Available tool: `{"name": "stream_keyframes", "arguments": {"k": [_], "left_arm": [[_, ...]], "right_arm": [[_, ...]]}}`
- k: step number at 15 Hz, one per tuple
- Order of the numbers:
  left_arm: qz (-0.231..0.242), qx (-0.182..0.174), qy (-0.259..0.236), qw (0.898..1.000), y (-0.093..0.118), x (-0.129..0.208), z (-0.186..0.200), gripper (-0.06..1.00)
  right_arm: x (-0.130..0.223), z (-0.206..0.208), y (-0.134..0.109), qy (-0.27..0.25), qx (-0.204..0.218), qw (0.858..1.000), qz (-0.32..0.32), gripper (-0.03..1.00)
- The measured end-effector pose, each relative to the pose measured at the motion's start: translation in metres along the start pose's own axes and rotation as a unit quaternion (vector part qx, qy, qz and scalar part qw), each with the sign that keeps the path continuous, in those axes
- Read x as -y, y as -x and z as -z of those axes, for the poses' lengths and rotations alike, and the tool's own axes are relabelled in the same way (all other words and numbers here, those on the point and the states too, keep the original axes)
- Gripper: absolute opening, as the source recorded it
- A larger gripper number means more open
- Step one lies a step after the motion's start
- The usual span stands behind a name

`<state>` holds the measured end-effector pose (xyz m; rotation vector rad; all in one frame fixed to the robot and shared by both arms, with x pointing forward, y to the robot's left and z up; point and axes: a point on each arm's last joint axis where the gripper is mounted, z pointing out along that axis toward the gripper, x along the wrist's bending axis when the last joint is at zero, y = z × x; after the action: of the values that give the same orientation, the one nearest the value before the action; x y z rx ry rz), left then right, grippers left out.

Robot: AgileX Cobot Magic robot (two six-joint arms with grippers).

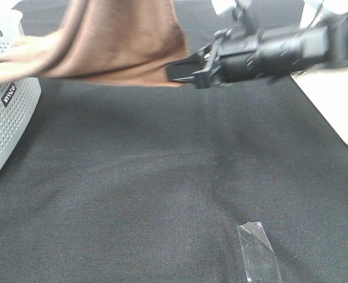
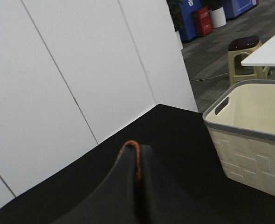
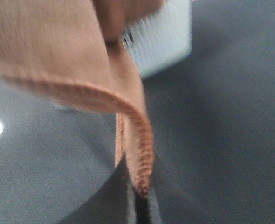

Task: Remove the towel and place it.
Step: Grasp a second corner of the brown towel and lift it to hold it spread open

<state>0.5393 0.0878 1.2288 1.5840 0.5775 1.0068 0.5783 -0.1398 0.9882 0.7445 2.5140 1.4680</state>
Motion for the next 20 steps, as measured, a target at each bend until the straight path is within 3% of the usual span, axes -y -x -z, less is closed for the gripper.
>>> {"name": "stream_keyframes", "arguments": {"k": [4,5,8,12,14,16,17,19,20], "left_arm": [[0.113,-0.049,-0.006,0.992,-0.035,0.001,0.002,0.00],[0.120,-0.053,-0.005,0.991,-0.037,-0.001,0.003,0.00],[0.125,-0.062,0.025,0.990,-0.044,-0.024,0.009,0.00],[0.127,-0.067,0.053,0.988,-0.050,-0.041,0.014,0.00],[0.128,-0.070,0.070,0.987,-0.053,-0.052,0.014,0.00],[0.129,-0.075,0.083,0.985,-0.058,-0.059,0.016,0.00],[0.144,-0.079,0.091,0.982,-0.062,-0.062,0.016,0.00],[0.228,-0.092,0.084,0.966,-0.078,-0.050,0.008,0.00],[0.250,-0.103,0.074,0.960,-0.086,-0.039,0.001,0.00]], "right_arm": [[-0.048,0.041,-0.002,-0.076,0.053,0.993,0.077,0.00],[-0.067,0.053,-0.001,-0.099,0.061,0.987,0.106,0.00],[-0.116,0.098,-0.002,-0.200,0.079,0.955,0.207,0.00],[-0.173,0.147,-0.013,-0.187,0.144,0.932,0.276,0.00],[-0.202,0.178,-0.018,-0.173,0.215,0.906,0.322,0.00],[-0.209,0.191,-0.017,-0.187,0.254,0.884,0.346,0.00],[-0.210,0.199,-0.015,-0.208,0.280,0.866,0.357,0.00],[-0.209,0.206,-0.009,-0.247,0.316,0.839,0.368,0.00],[-0.209,0.208,-0.008,-0.255,0.326,0.831,0.372,0.00]]}}
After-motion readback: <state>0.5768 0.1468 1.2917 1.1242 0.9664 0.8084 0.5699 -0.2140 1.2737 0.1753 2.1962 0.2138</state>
